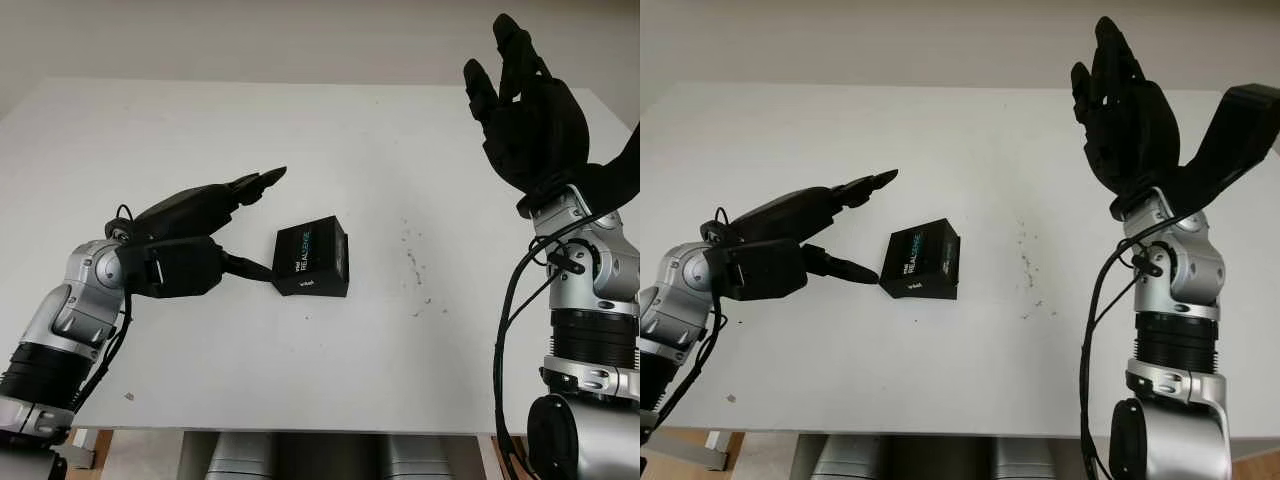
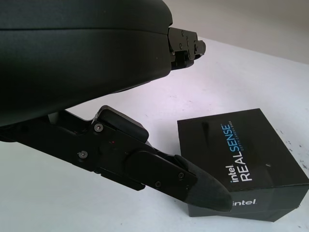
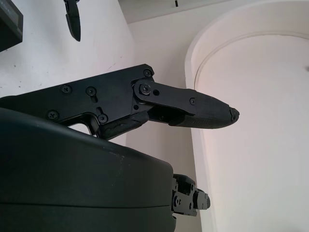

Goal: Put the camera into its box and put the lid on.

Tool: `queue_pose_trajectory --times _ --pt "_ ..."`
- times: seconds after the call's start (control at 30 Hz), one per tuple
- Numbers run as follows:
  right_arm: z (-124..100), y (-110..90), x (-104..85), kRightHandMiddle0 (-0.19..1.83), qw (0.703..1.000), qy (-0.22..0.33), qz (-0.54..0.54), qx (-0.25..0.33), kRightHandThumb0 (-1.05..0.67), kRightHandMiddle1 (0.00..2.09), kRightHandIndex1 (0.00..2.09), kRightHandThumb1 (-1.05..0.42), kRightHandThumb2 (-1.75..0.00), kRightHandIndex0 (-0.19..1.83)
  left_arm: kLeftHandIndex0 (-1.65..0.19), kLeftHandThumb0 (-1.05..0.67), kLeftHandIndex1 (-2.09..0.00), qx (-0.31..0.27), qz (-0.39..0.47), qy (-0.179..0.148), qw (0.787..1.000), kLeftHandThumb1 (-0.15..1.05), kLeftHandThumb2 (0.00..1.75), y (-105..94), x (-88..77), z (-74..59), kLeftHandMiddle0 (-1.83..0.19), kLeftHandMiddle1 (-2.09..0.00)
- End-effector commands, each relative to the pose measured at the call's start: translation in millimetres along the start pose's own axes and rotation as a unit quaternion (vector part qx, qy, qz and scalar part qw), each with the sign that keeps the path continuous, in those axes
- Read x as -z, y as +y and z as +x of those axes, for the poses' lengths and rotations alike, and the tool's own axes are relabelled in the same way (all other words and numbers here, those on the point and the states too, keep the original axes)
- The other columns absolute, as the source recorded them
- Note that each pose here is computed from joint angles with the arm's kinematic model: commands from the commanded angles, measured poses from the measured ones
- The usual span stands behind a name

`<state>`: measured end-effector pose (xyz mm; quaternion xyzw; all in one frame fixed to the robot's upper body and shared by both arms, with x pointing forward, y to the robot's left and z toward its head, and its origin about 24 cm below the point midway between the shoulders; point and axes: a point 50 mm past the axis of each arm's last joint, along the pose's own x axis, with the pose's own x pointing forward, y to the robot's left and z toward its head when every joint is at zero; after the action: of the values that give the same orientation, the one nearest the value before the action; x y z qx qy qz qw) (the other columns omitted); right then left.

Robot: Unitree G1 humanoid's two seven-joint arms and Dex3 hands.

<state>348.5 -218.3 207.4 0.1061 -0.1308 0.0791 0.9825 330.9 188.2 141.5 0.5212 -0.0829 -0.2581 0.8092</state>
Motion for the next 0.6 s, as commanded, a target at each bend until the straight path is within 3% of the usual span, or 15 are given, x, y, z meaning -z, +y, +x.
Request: queue_pose_trajectory --times 0.0,0.57 --pt "-0.7 1.2 -7.9 -0.08 1.0 -0.019 -0.003 -0.003 -0.74 0.12 0.06 -1.05 -0.6 -0.09 0.11 -0.9 -0.04 -0.003 0.001 -0.01 1.0 0.96 0.06 5.6 -5.4 4.3 0.1 -0.04" --pt "-4.4 10.0 0.5 -0.1 1.0 -0.001 -0.018 0.013 -0.74 0.11 0.05 -1.05 -0.67 -0.12 0.12 -0.92 -0.04 0.038 0.011 -0.022 0.999 0.96 0.06 0.4 -19.9 1.8 0.09 -0.05"
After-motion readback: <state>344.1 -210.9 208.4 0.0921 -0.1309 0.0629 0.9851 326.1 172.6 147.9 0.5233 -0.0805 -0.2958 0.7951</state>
